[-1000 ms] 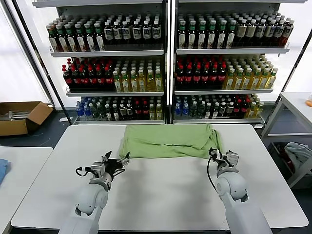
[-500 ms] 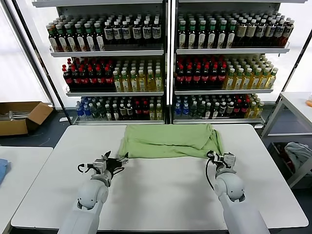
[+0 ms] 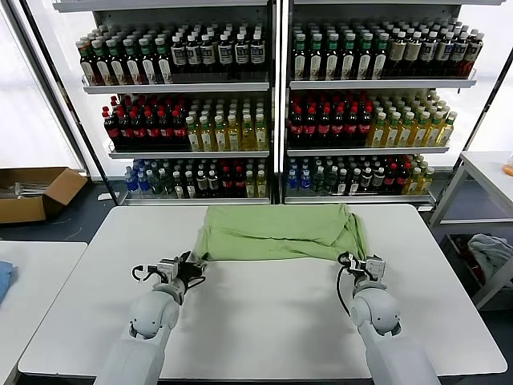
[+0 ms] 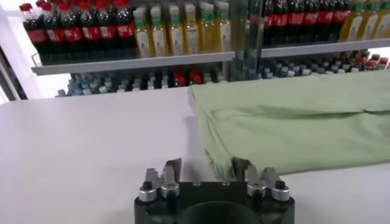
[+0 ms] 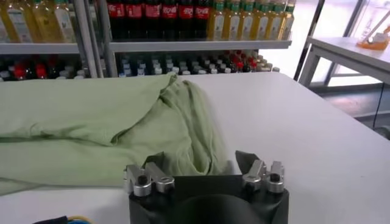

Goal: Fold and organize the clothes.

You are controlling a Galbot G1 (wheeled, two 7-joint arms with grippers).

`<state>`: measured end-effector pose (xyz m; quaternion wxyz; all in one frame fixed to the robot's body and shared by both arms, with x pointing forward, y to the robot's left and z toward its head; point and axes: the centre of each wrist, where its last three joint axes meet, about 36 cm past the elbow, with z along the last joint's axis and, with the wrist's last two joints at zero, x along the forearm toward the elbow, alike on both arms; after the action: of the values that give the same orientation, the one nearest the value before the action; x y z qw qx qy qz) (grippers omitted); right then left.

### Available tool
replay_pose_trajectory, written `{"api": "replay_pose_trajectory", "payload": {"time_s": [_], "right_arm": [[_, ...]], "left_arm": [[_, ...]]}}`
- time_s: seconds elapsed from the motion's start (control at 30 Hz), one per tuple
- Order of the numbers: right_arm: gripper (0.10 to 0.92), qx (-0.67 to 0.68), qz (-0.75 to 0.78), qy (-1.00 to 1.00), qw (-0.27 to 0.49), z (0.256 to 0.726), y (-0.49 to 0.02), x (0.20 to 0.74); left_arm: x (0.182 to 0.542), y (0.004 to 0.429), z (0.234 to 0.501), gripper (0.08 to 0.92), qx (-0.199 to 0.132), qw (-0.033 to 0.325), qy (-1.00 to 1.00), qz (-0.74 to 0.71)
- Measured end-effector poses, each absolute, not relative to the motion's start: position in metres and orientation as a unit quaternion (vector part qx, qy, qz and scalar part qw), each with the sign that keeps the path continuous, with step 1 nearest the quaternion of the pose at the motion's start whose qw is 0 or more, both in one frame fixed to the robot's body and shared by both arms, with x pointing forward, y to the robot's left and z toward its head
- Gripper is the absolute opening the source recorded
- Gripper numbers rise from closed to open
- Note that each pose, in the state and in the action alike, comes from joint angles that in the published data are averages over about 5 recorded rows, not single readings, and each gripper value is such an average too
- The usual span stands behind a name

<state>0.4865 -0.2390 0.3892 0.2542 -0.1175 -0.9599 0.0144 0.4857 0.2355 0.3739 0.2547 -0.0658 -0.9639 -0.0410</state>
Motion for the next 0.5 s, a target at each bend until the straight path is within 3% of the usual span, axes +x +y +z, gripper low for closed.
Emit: {"api": "replay_pose_trajectory", "payload": {"time_s": [0.4,0.5], "right_arm": [[0.349,-0.116,0.025,-0.96,0.254,0.388,-0.237,0.475],[0.262,-0.117,0.029,-0.961,0.251,0.391,-0.236,0.47]], "left_arm": [[0.474,0.231,0.369,0.131,-0.073,0.263,-0.96,-0.057],[0.471,0.23,0.37,0.089,-0.074,0.262,-0.96,-0.058]]}}
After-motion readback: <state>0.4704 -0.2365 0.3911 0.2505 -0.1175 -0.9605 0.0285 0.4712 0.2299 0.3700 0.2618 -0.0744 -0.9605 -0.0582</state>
